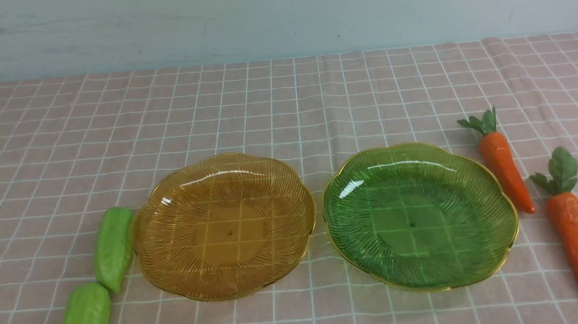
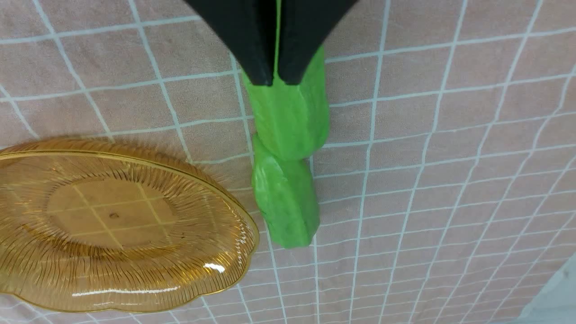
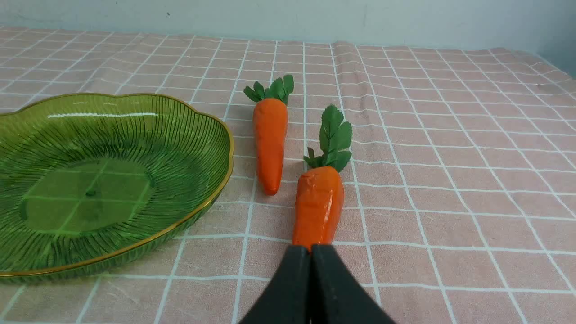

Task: Put different types of vegetables on the plate.
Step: 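Put the green cucumber next to the left plate into that plate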

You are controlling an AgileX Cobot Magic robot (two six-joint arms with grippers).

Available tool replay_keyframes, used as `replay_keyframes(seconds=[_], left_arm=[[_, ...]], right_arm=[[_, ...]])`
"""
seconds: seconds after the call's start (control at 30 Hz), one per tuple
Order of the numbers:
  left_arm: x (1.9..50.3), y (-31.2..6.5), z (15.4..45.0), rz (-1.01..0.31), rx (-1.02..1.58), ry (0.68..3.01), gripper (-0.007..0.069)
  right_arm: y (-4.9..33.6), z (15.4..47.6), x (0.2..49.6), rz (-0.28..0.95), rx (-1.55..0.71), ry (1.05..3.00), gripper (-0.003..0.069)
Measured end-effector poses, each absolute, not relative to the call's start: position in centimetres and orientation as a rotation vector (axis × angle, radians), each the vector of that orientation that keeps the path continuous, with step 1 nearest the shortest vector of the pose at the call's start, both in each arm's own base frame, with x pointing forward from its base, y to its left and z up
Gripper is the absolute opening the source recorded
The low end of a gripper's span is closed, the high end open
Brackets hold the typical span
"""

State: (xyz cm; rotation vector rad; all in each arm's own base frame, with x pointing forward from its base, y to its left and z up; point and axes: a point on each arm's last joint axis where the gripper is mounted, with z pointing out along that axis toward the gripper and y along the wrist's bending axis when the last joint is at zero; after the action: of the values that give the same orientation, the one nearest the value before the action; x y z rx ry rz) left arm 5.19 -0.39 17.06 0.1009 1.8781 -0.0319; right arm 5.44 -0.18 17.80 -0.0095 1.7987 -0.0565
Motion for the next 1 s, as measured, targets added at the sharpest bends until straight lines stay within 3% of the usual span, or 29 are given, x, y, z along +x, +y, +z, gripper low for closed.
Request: replay_keyframes(seconds=[0.6,0.9,1.0], left_arm=[[5.3,-0.4,17.2,-0.031,0.100,1.852,-0.0004],[5.6,-0.4,20.4,-0.539,-0.386,1.464,-0.0004],[5.4,0.3,21.8,-0.612,-0.490,1.281,-0.0004]], right_arm=[[-0.2,17.8,5.4,-0.057,-0.009,1.799,-0.0015],[-0.2,17.8,5.4,-0.057,-0.009,1.799,-0.0015],[-0.2,17.8,5.4,-0.057,-0.009,1.799,-0.0015]])
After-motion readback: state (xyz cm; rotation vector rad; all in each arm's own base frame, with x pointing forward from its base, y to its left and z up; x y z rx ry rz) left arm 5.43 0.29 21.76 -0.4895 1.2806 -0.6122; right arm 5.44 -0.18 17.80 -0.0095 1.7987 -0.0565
